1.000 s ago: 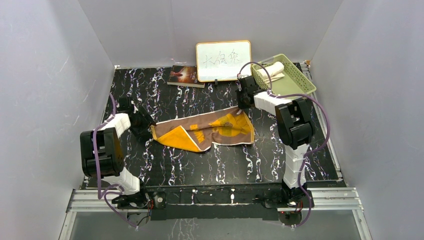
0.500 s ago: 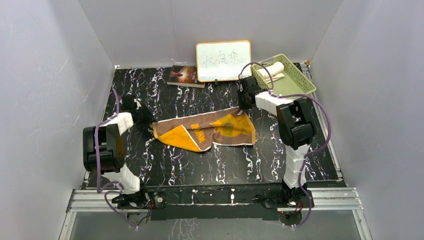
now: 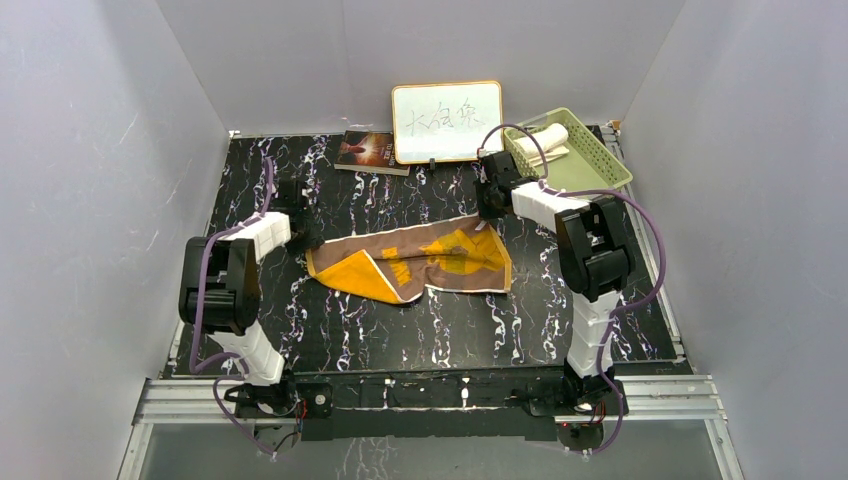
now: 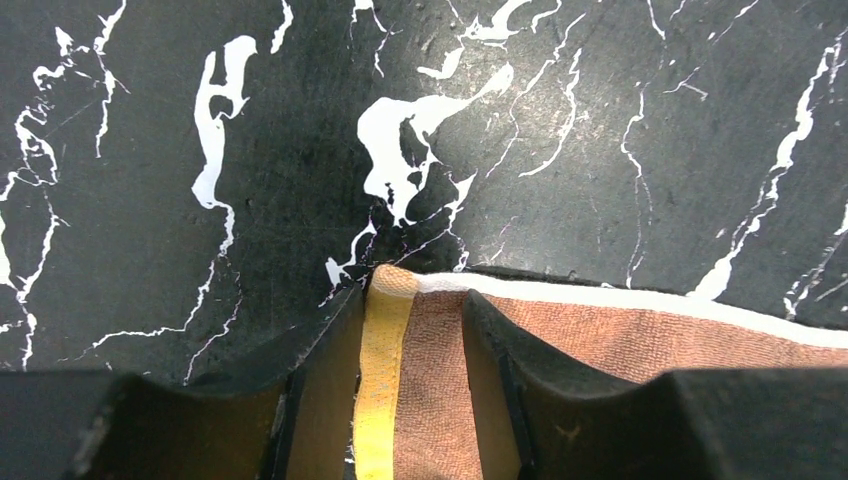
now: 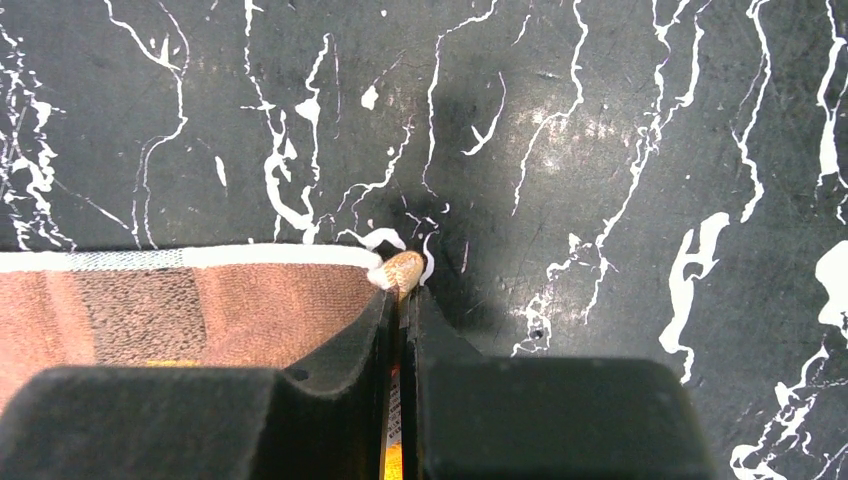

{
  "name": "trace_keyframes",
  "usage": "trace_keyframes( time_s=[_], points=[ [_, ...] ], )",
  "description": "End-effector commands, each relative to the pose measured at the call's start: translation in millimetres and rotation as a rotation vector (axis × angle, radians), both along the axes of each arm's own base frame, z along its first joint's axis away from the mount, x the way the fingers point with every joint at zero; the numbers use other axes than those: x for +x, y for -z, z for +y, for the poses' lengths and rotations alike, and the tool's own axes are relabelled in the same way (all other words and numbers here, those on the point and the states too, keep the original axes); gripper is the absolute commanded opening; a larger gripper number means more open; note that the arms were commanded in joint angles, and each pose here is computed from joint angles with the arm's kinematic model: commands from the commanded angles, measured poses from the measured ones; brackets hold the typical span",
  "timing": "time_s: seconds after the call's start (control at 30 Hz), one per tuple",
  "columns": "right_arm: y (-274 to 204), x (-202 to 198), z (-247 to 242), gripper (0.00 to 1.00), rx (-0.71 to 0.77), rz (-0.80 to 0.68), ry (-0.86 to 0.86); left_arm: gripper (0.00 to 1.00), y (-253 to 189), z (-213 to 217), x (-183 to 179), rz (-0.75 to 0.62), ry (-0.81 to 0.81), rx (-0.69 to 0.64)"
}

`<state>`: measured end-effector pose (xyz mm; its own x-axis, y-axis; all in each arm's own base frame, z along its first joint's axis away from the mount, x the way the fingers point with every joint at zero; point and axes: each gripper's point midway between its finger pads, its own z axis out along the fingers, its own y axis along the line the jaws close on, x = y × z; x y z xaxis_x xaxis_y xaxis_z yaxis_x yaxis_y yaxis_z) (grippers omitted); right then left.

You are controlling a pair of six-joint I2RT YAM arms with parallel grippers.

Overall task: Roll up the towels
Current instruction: Flatten out the towel at the center of the board.

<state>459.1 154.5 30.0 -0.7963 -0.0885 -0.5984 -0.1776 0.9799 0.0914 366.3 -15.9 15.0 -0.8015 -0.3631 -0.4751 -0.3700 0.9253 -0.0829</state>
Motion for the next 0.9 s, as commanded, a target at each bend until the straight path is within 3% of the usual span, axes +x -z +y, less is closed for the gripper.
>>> trace_keyframes(
  time_s=[0.0,0.13,0.2,0.37,0.47,0.67,0.87],
  points=[
    [-36,7,3,0.00,0.027,-0.083,-0.005,0.37,50,2,-61,0.262,0.015,0.043],
    [-36,7,5,0.00,0.033,-0.081,-0.010,0.20,63,-1,-70,0.315,0.026,0.034],
    [-37,7,5,0.00,0.035,-0.083,-0.009,0.00,67,-1,-73,0.325,0.016,0.035],
    [-54,10,6,0.00,0.089,-0.106,-0.013,0.00,46,7,-59,0.258,-0.011,0.043],
    [-90,18,-1,0.00,0.140,-0.177,0.013,0.00,-4,19,-26,0.119,-0.046,0.039],
    [-212,14,-13,0.00,0.194,-0.456,0.038,0.00,-158,42,34,-0.225,-0.040,0.079],
    [-323,-36,-29,0.00,0.268,-0.730,0.045,0.00,-285,47,19,-0.510,-0.003,0.131]
  ],
)
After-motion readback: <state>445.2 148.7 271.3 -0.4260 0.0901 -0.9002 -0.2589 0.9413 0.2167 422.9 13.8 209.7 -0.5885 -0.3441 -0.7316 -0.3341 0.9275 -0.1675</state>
